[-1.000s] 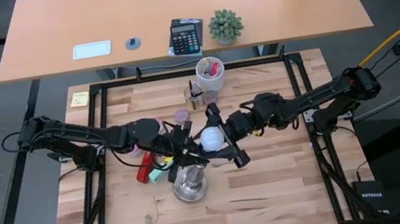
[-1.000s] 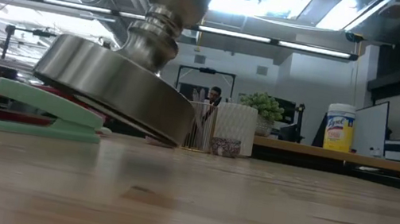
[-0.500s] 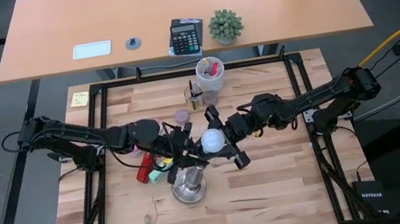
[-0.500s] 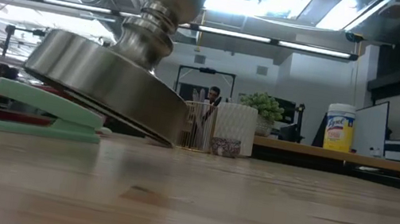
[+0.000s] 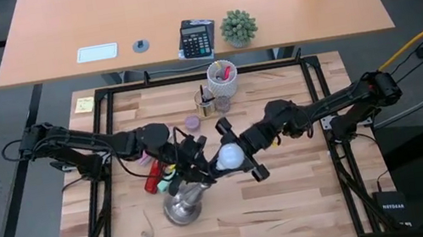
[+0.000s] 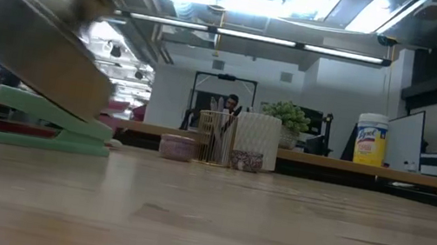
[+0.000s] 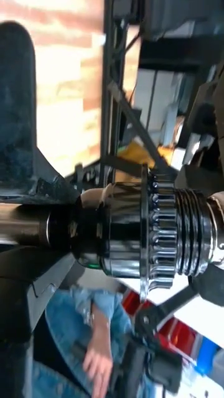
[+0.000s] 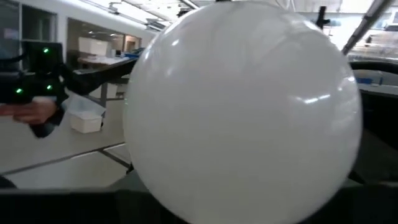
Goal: Screw lightbulb
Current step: Remove the lightbulb from the lamp
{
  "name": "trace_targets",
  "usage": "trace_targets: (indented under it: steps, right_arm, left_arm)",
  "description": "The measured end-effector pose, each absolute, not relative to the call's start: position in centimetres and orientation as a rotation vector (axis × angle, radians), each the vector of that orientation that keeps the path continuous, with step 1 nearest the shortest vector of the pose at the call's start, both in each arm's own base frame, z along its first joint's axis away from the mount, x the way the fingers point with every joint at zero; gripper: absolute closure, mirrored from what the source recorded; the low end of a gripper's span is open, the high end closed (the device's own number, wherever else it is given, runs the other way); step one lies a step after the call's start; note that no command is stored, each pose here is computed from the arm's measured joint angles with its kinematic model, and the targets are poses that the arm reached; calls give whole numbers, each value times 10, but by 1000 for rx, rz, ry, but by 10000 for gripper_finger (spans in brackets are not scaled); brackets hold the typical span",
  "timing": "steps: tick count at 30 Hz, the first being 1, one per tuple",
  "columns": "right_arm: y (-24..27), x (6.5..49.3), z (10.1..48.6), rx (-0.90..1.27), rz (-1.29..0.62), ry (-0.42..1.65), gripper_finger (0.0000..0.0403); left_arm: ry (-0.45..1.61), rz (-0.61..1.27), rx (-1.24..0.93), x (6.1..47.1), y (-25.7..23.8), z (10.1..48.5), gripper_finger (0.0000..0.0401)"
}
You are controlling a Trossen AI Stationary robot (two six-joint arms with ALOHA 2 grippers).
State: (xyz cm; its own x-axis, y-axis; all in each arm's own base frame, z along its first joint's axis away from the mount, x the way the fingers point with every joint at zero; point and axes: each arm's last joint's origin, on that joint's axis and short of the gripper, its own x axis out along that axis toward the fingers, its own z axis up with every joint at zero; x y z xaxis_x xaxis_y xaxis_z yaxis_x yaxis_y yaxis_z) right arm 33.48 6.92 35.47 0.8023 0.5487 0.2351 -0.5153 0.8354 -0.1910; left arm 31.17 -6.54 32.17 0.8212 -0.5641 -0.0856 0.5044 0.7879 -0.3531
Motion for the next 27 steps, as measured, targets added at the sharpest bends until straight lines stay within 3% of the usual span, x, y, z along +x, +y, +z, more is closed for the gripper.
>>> trace_targets:
  steps: [13,21,27]
  right_arm:
    - [70,335,353,-223,588,-307,229]
    - [69,336,353,-160,531,-284,229]
    - [66,336,354,-113,460,-272,229]
  left_arm:
    - [258,-705,-453,309,-68,322,336]
    - [195,-543,-321,311,-65,321,318]
    - [146,-362,-175,315,-61,319,332]
